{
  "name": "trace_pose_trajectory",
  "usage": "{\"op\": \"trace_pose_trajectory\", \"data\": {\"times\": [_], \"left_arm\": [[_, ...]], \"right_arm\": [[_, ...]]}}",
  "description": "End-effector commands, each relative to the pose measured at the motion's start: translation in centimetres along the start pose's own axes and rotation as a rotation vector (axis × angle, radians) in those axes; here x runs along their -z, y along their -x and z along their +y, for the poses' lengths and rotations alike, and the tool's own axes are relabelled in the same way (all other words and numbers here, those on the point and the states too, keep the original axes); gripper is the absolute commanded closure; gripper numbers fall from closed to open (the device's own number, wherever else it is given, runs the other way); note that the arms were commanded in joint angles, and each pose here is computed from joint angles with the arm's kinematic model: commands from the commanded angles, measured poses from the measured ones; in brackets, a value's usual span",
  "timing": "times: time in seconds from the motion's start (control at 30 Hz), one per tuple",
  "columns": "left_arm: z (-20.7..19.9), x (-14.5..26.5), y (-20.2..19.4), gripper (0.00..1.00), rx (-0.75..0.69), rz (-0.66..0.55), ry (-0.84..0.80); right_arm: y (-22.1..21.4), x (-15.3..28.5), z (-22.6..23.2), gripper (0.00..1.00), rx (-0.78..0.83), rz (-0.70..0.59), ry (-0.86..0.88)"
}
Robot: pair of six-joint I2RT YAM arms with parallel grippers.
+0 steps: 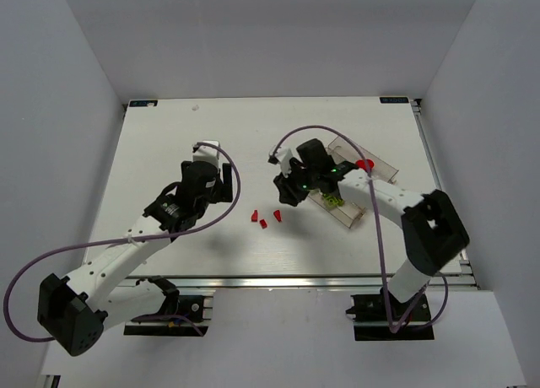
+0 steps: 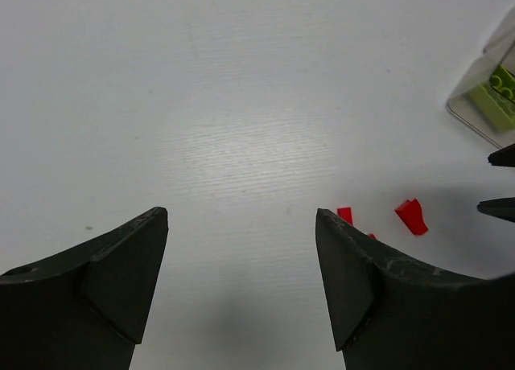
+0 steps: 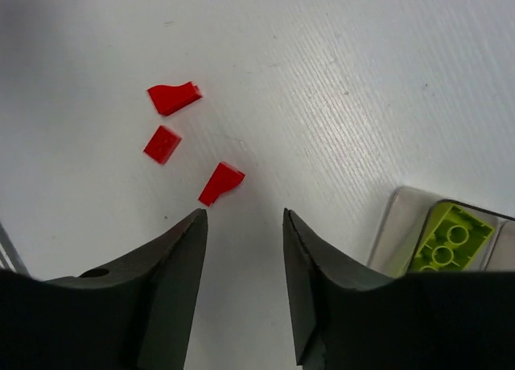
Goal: Sort the legos into containers by color
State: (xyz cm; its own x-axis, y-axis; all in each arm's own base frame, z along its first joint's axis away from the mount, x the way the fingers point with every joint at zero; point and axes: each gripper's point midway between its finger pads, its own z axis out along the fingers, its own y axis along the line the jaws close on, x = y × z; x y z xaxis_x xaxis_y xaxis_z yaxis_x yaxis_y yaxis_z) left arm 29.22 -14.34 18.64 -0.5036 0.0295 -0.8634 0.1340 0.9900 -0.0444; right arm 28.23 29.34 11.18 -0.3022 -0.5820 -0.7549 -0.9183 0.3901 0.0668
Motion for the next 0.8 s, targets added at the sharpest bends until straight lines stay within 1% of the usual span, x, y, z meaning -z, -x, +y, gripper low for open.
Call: {"op": "trace_pose_trajectory", "data": {"times": [0.0, 0.07, 0.17, 0.2, 0.33, 0.37, 0.57, 0.67, 0.77], "left_arm": [[2.8, 1.2, 2.5, 0.16, 0.001, -0.108, 0.119], [3.3, 1.3, 2.4, 0.16, 0.006, -0.109, 0.128], [3.3, 1.4, 2.3, 0.16, 0.002, -0.108, 0.124], [3.4, 1.5, 2.3, 0.16, -0.008, -0.107, 0.128], [3.4, 1.5, 2.3, 0.16, -0.01, -0.108, 0.129], [3.3, 1.5, 2.3, 0.16, -0.011, -0.108, 0.125], [2.9, 1.2, 2.0, 0.16, -0.018, -0.092, 0.108], [3.0, 1.1, 1.9, 0.16, -0.022, -0.089, 0.112], [2.9, 1.2, 2.0, 0.16, -0.019, -0.093, 0.108]], "right_arm": [[-0.5, -2.1, -1.4, 0.5, -0.149, 0.131, -0.157], [-1.7, -3.6, -0.6, 0.5, -0.198, 0.196, -0.159], [-1.4, -4.4, -0.1, 0.39, -0.218, 0.196, -0.175], [-1.1, -4.5, -0.1, 0.31, -0.225, 0.191, -0.184], [-1.5, -4.9, 0.8, 0.28, -0.239, 0.212, -0.166], [-1.7, -5.1, 1.1, 0.28, -0.263, 0.217, -0.162], [-3.3, -6.6, 1.4, 0.29, -0.274, 0.27, -0.167], [-3.8, -7.0, 1.4, 0.35, -0.283, 0.289, -0.179], [-4.0, -7.2, 1.3, 0.42, -0.285, 0.294, -0.183]]}}
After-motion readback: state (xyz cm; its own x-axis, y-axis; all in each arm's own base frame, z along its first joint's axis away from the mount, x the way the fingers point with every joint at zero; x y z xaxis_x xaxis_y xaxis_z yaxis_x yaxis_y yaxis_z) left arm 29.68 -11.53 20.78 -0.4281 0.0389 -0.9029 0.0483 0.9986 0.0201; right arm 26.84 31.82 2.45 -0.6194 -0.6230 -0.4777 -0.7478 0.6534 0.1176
